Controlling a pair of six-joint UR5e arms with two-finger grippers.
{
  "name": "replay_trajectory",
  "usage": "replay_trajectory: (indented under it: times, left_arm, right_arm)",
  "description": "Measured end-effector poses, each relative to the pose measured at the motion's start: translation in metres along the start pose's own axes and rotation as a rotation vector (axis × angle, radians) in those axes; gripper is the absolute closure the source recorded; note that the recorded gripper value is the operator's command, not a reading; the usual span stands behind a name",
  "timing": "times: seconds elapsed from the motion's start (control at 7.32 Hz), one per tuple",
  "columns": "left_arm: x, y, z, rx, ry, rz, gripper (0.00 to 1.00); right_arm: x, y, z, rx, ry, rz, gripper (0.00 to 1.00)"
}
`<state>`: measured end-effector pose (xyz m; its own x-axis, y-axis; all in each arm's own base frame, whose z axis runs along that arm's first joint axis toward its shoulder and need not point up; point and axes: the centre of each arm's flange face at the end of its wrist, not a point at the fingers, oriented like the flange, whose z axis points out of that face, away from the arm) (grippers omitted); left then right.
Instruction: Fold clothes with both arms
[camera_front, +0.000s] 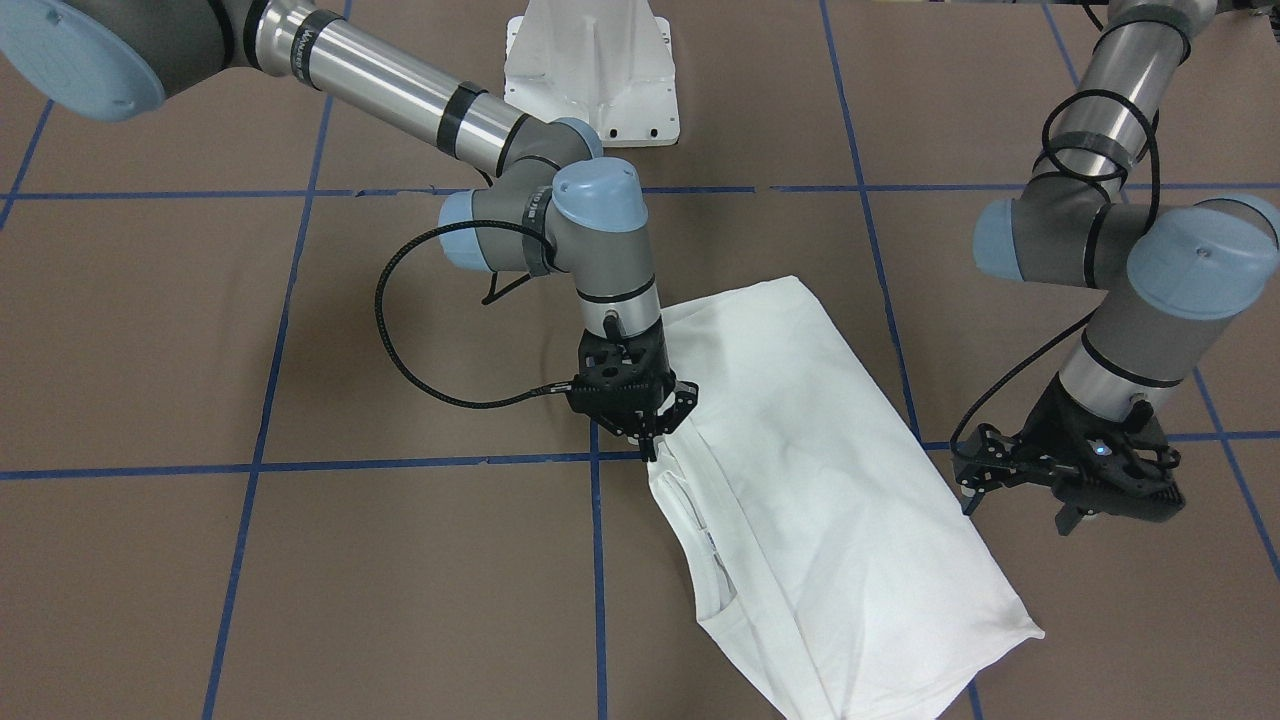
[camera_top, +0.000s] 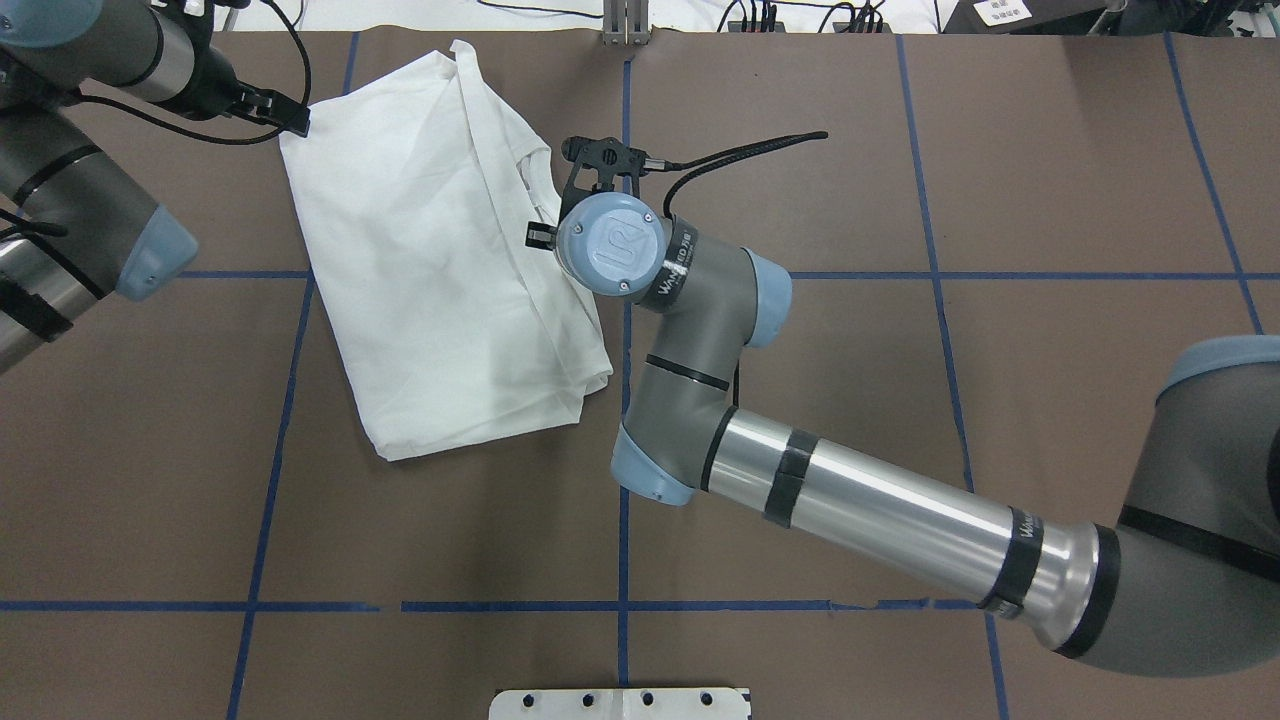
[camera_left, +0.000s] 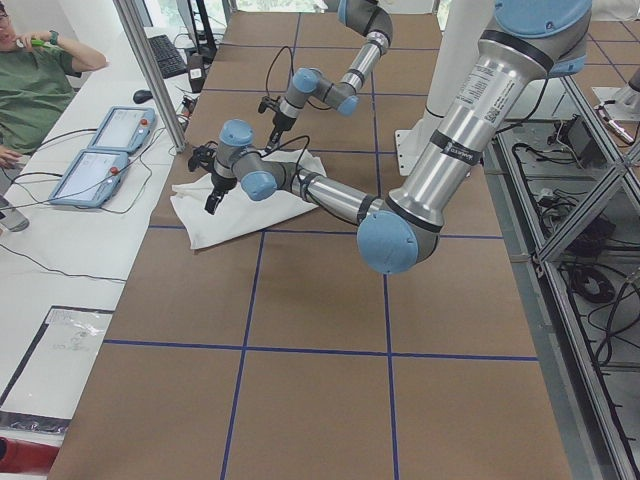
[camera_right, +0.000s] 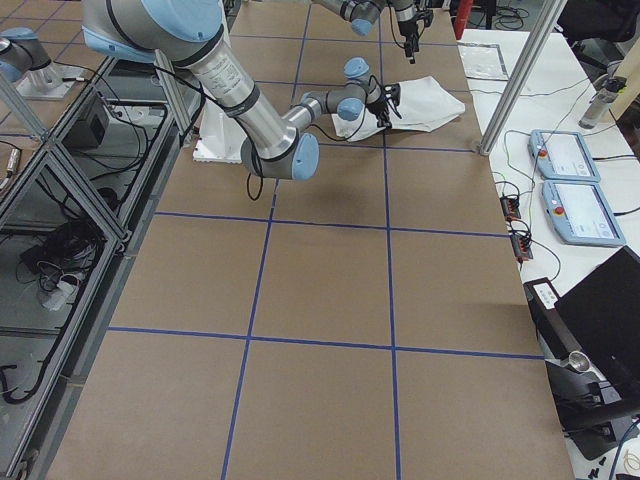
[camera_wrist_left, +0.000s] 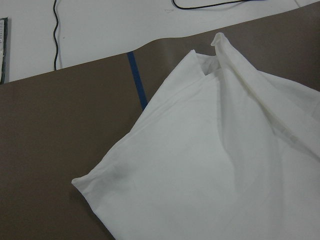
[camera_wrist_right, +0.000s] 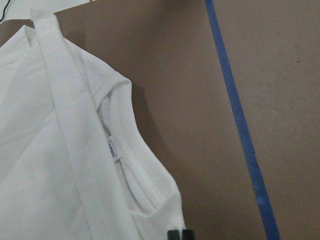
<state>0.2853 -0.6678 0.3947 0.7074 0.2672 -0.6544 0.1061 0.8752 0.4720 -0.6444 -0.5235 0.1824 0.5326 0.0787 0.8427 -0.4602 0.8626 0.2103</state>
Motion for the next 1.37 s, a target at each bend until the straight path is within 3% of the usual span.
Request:
replay_trajectory:
  times: [0.27,0.68,0.96,1.09,1.23,1.37]
  left_arm:
    - [0.001,0.0,-0.001,0.002,0.002,0.001,0.0]
    - [0.004,-0.001,-0.004,0.008,0.007,0.005,0.0]
    - [0.005,-0.001,-0.005,0.009,0.008,0.007,0.0]
    - [0.006,-0.001,-0.006,0.011,0.01,0.008,0.0]
    - [0.007,-0.001,-0.007,0.012,0.012,0.009,0.0]
    - [0.008,-0.001,-0.008,0.013,0.012,0.01,0.0]
  right_arm:
    - [0.059,0.035,-0.023,-0.006,0.003,-0.015,1.0]
    - [0.138,0.074,-0.096,-0.023,0.029,-0.048,1.0]
    - [0.161,0.098,-0.112,-0.018,0.054,-0.075,1.0]
    - [0.168,0.106,-0.114,-0.02,0.061,-0.078,0.89]
    - [0.17,0.116,-0.117,-0.021,0.062,-0.07,0.01]
    - [0.169,0.126,-0.118,-0.021,0.069,-0.061,0.0]
